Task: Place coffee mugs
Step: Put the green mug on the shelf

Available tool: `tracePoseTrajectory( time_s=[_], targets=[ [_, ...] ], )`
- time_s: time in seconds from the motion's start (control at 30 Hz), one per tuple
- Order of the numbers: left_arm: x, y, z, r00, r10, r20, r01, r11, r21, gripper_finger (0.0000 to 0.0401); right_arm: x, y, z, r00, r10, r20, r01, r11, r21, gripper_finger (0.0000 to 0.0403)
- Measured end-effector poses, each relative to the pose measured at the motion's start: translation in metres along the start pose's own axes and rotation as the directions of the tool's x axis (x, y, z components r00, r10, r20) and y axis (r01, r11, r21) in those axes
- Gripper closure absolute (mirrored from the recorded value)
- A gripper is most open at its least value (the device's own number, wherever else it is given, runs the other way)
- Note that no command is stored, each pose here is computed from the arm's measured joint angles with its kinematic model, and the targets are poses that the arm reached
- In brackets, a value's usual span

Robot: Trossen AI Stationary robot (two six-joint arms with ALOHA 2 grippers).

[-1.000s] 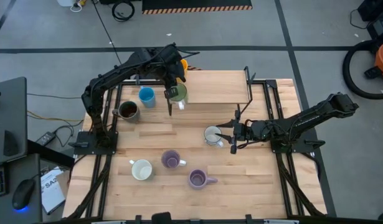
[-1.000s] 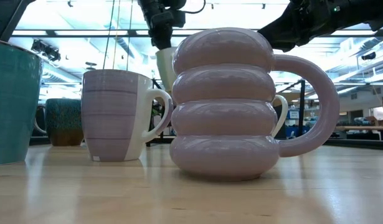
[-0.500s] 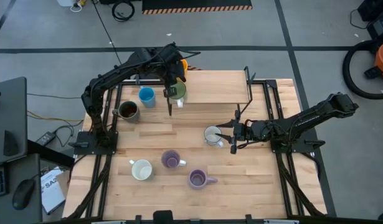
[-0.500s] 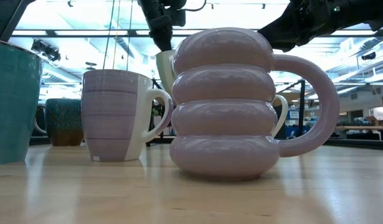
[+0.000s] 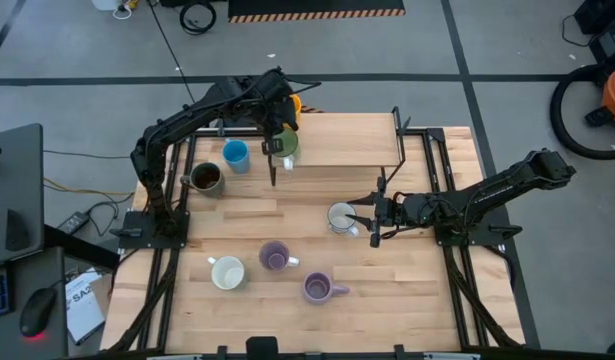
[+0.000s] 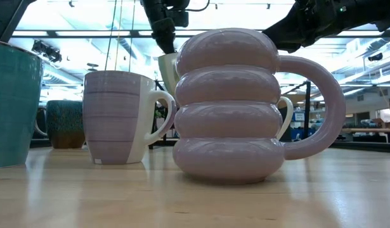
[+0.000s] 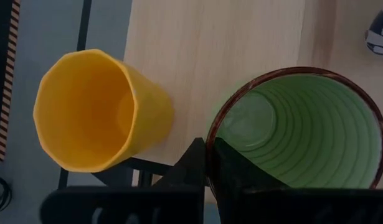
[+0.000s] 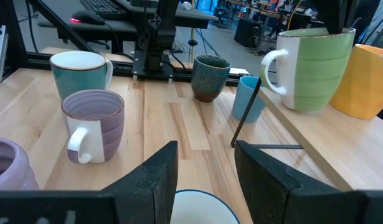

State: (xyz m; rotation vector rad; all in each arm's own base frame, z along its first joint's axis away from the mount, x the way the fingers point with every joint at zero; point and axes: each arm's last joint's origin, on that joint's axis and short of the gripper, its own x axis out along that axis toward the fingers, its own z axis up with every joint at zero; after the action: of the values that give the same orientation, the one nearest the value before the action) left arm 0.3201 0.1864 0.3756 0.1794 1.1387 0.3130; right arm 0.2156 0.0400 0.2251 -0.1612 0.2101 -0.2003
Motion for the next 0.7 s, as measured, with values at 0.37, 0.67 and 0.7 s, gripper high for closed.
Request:
tracePoseTrajectory(
  time_s=[0.37, 0.67, 0.7],
  targets=[
    [0.0014, 0.0002, -0.0004, 1.000, 0.006, -0.009, -0.006, 1.000, 0.007, 0.0363, 0.0000, 0.0000, 0.0000, 1.000, 0.000, 0.000, 0.000, 1.000, 0.006, 0.0238],
    [0.0014, 0.0013, 0.0022, 1.000, 0.020, 0.015, -0.020, 1.000, 0.021, 0.0355, 0.0000, 0.0000, -0.0001, 1.000, 0.000, -0.001, 0.000, 1.000, 0.007, 0.0238],
    [0.0013, 0.0018, 0.0027, 0.999, 0.027, 0.020, -0.028, 0.999, 0.025, 0.0351, 0.0000, 0.0001, -0.0001, 1.000, 0.001, -0.001, -0.001, 1.000, 0.006, 0.0238]
  ],
)
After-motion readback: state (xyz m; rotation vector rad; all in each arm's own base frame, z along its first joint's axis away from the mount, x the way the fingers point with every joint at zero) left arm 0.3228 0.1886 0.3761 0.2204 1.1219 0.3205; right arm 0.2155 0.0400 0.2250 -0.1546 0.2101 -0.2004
